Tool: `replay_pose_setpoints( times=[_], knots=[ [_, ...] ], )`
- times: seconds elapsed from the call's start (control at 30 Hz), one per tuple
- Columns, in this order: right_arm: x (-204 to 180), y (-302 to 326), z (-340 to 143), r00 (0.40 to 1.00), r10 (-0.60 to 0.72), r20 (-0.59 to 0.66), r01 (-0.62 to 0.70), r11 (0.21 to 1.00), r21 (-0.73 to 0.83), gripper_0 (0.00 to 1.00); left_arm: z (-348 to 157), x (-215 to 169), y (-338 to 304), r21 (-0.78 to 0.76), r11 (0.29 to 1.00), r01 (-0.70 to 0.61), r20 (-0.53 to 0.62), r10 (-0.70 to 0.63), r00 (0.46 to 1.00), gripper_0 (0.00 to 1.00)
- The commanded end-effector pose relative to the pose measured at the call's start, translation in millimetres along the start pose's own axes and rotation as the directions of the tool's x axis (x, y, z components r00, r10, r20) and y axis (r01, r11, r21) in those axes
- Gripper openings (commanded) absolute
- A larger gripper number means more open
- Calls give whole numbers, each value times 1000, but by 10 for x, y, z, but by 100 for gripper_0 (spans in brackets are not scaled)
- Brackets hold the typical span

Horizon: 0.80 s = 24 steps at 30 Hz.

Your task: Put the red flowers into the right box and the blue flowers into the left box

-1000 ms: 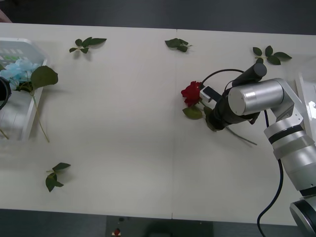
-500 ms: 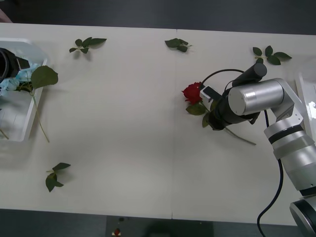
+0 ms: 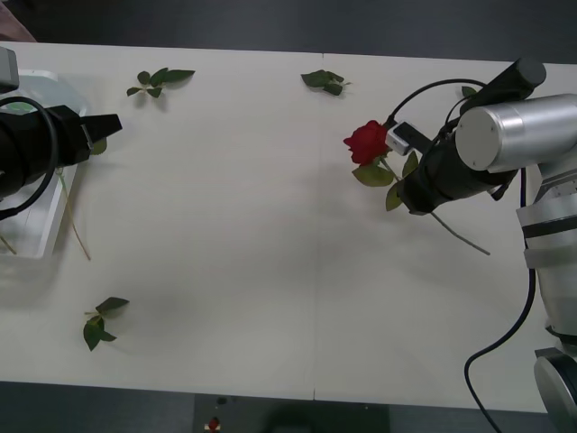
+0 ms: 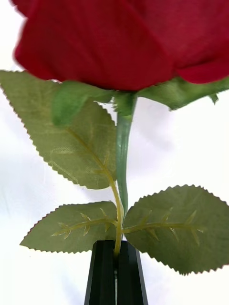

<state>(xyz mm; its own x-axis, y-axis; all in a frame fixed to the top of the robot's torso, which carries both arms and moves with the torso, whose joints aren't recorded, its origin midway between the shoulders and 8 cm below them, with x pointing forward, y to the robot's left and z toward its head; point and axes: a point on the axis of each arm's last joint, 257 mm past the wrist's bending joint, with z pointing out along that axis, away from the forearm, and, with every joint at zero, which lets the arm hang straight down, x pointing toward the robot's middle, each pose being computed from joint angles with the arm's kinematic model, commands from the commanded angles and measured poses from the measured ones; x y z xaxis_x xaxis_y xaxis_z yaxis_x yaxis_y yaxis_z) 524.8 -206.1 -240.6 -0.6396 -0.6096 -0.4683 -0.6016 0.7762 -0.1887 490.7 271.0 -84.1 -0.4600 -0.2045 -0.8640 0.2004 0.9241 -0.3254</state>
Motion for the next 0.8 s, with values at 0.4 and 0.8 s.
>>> replay_pose_setpoints(
  times=[0.4,0.8],
  knots=[
    [115,-351,-1024,904,375,205,-375,926,-40,0,-223,327,-1031,358,889,-285,-25,314,949,100],
    [793,-950,-1625,756,629,180,-649,757,79,0,-522,711,-1650,614,677,-405,27,495,868,100]
  ],
)
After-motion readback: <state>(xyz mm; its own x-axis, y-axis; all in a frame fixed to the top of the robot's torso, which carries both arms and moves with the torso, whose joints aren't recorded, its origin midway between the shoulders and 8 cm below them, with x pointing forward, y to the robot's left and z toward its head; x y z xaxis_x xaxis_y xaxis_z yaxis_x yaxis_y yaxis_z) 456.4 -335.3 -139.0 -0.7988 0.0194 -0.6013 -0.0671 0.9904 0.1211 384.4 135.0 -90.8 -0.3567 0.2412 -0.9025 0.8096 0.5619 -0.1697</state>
